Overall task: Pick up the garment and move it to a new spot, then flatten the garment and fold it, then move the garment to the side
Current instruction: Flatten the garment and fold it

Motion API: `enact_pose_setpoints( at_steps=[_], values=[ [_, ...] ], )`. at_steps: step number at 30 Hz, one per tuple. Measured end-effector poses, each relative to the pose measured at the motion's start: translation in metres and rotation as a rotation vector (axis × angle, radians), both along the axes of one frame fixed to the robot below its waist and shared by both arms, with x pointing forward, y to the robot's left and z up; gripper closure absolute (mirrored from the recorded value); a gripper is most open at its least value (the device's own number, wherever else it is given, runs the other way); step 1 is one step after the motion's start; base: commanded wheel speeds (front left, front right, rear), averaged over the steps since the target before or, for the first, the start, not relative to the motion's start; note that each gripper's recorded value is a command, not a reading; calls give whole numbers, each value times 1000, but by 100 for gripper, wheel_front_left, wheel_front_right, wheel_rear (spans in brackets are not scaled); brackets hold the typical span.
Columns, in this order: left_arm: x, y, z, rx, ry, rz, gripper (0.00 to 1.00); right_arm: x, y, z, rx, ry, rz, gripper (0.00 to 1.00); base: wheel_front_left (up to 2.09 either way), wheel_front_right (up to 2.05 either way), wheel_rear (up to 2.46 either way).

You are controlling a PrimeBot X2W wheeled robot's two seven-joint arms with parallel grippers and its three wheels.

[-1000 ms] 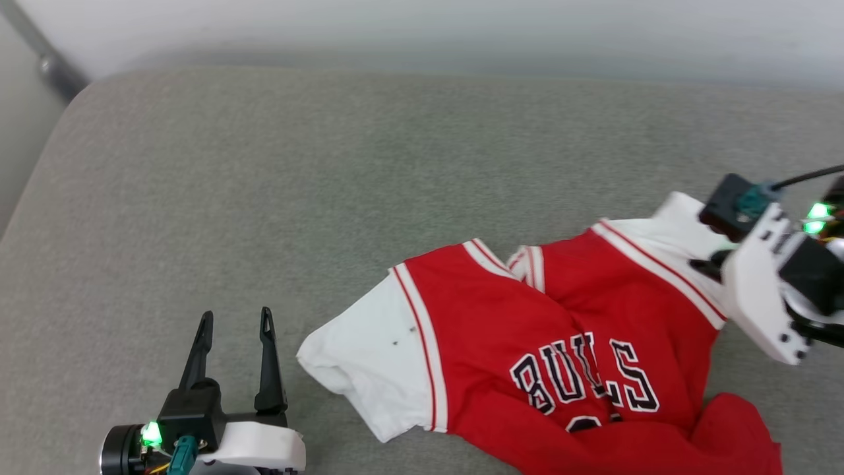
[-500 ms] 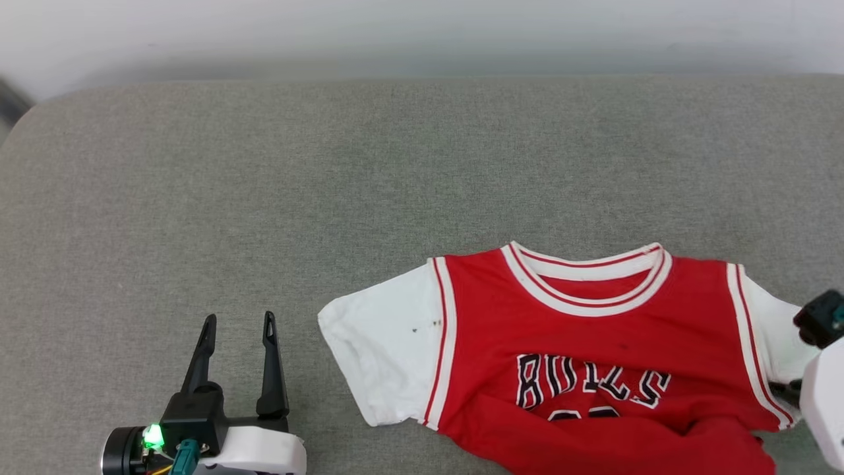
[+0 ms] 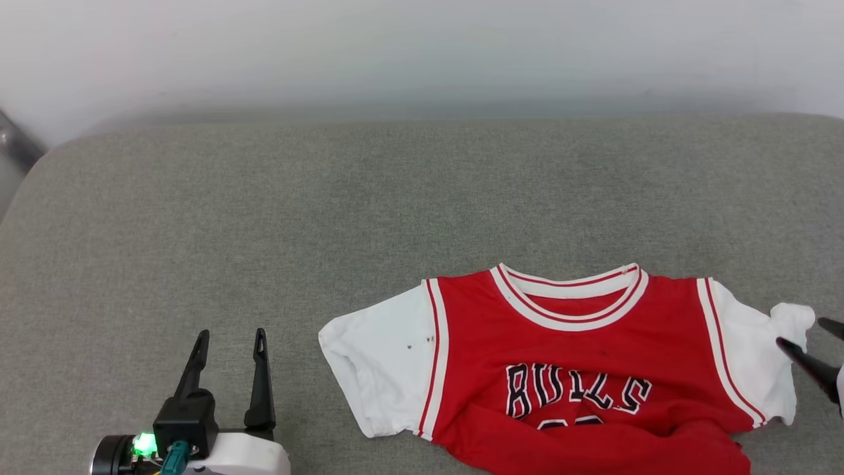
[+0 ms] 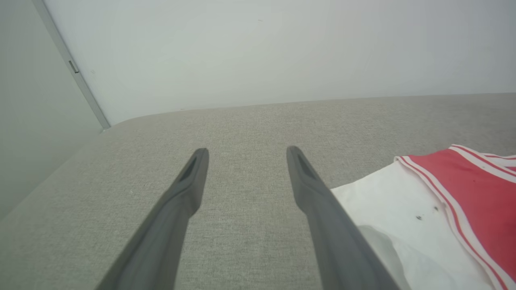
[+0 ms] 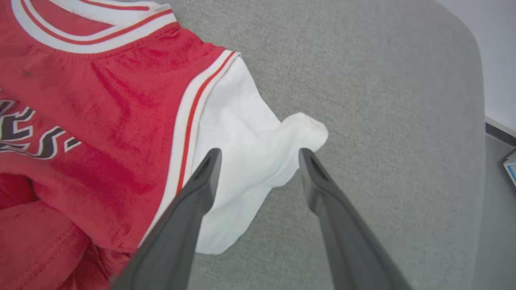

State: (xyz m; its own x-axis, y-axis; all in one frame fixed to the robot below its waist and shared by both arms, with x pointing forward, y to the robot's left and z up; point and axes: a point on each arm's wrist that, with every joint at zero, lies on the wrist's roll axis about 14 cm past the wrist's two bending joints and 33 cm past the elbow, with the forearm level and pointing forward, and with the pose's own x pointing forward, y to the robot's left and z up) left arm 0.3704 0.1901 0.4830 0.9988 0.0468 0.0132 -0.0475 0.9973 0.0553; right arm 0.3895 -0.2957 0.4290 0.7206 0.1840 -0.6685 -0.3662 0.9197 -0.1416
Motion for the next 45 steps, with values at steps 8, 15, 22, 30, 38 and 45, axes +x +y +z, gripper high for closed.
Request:
enact_pose_setpoints(
  at_steps=[8, 15, 22, 30, 38, 45],
  values=[
    [24, 2, 34, 79, -62, -99, 0, 16, -20, 76, 69, -437, -83, 0, 0, 0, 0],
    [52, -11, 62, 173, -19, -229, 0, 8, -12, 118, 148, -726, -170, 0, 0, 0, 0],
    [76, -37, 54, 266, 188, -365, 0, -26, 35, 116, 225, -846, -208, 0, 0, 0, 0],
    [76, -65, 27, 398, 543, -561, 0, -39, 68, 107, 280, -820, -246, 0, 0, 0, 0],
    [71, -69, -1, 507, 873, -659, 0, -35, 77, 90, 295, -766, -265, 0, 0, 0, 0],
    [70, -72, -36, 599, 1076, -723, 0, -19, 81, 79, 290, -744, -257, 0, 0, 0, 0]
  ],
)
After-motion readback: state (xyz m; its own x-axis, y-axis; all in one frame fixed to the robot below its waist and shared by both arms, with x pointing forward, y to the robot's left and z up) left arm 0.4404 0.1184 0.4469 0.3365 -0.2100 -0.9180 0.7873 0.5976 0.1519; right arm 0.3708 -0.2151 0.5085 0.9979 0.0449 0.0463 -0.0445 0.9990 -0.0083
